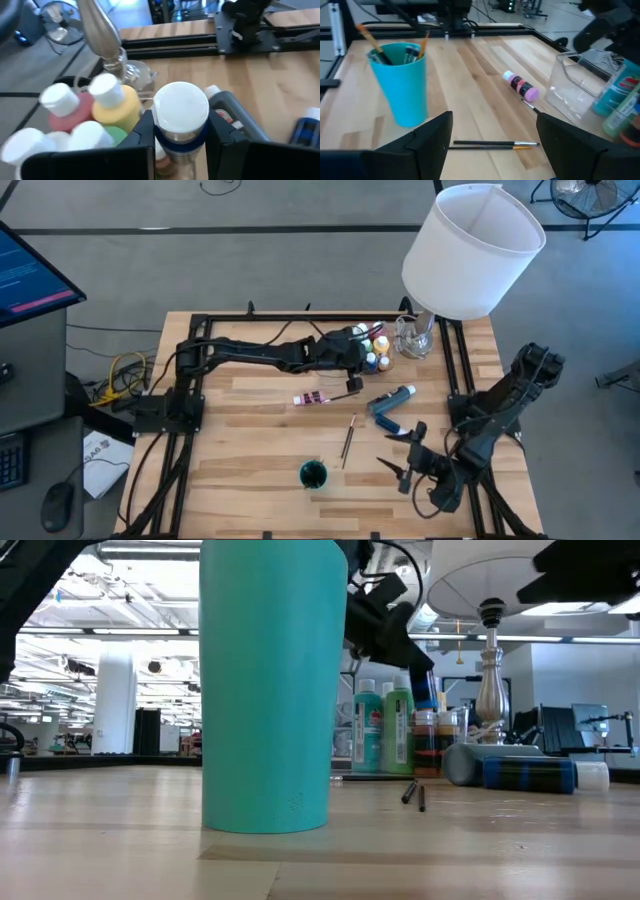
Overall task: Pick & Place Paint Supplies
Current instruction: Put the small blue paint bottle into the transparent bin
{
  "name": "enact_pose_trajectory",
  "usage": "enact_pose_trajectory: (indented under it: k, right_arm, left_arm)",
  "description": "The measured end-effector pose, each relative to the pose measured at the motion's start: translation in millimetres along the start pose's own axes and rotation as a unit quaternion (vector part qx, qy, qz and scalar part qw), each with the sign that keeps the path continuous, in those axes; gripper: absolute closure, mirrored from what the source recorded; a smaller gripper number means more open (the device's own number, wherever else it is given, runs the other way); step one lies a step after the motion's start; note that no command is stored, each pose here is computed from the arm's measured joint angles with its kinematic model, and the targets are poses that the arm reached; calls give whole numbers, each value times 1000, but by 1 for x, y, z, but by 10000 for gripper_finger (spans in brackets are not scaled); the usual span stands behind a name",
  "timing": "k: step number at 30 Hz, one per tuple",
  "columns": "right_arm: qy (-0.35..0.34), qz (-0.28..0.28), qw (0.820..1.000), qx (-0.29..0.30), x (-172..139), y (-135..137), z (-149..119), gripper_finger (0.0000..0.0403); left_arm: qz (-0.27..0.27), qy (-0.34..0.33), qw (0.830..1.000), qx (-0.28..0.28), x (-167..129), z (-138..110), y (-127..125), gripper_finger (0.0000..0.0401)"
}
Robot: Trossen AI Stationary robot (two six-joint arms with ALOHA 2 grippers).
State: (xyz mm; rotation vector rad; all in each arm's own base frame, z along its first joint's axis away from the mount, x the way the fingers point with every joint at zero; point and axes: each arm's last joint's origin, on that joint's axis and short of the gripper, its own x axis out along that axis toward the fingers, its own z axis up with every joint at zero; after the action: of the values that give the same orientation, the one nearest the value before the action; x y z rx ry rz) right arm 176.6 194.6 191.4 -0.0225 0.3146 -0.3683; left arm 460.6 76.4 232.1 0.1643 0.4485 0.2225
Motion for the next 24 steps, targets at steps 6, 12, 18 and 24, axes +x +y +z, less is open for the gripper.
enact_pose_trajectory:
  k: [6,12,18,24]
  right_arm:
    - [-7,10,1000,-4,-9,3,-2,121]
    - [-13,10,1000,-1,-11,3,-3,121]
    - [-13,9,1000,0,-11,3,-3,121]
    - [-13,9,1000,0,-11,3,-3,121]
  left_arm:
    - [13,0,1000,11,-1,2,2,355]
    - [-1,23,1000,16,-3,-1,-5,355]
    - [16,37,999,19,-3,-10,-6,355]
    - [19,54,998,20,-1,-22,-4,355]
